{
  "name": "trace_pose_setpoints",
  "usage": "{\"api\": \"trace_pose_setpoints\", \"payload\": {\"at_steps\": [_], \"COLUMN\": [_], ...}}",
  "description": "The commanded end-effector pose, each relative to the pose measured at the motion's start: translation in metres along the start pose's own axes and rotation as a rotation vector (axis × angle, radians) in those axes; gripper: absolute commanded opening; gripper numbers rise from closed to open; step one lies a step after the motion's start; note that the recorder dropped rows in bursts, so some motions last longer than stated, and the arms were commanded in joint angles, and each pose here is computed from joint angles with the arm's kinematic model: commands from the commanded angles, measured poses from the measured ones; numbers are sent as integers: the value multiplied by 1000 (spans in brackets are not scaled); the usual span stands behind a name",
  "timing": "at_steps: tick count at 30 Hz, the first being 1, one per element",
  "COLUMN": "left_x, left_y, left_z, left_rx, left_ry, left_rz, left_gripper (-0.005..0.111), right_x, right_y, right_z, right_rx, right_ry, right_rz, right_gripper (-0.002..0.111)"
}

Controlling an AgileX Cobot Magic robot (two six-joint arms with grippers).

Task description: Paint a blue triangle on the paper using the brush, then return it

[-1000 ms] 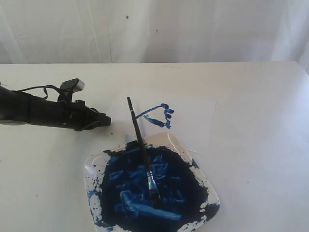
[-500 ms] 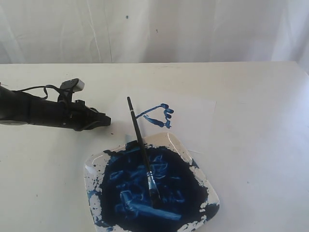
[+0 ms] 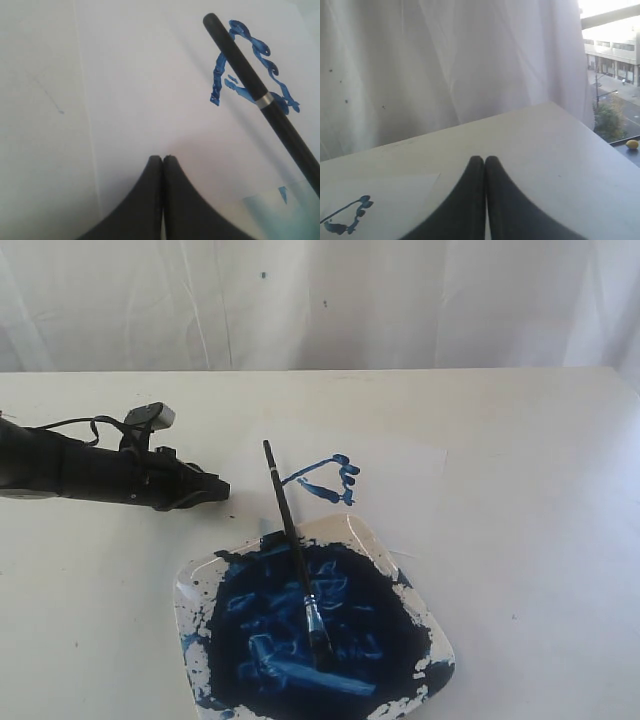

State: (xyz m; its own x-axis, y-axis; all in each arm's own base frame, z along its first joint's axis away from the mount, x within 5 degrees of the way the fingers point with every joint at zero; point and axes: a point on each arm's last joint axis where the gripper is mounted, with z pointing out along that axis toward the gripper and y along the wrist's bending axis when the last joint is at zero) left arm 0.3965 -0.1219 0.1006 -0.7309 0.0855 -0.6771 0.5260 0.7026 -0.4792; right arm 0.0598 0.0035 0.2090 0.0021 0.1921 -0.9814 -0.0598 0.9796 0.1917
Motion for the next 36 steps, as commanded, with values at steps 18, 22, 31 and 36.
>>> {"api": "trace_pose_setpoints", "payload": {"at_steps": [18,22,31,36], "left_x": [7,7,7,7], "left_y": [3,3,3,3], "left_z": [2,2,2,2], "left_rx": [-29,-29,-29,-29], "left_ry": [39,39,39,39], "left_rz": [20,20,20,20], "left_gripper": [0,0,0,0], "right_x": [24,25,26,26], "right_y": [-11,-11,-8,-7], "right_z": [-7,-7,-7,-7], "right_rx": [133,133,92,78], "right_ry": [249,257,261,263], "right_rz": [-171,-165,-127,-129], "right_gripper": [0,0,0,0]}}
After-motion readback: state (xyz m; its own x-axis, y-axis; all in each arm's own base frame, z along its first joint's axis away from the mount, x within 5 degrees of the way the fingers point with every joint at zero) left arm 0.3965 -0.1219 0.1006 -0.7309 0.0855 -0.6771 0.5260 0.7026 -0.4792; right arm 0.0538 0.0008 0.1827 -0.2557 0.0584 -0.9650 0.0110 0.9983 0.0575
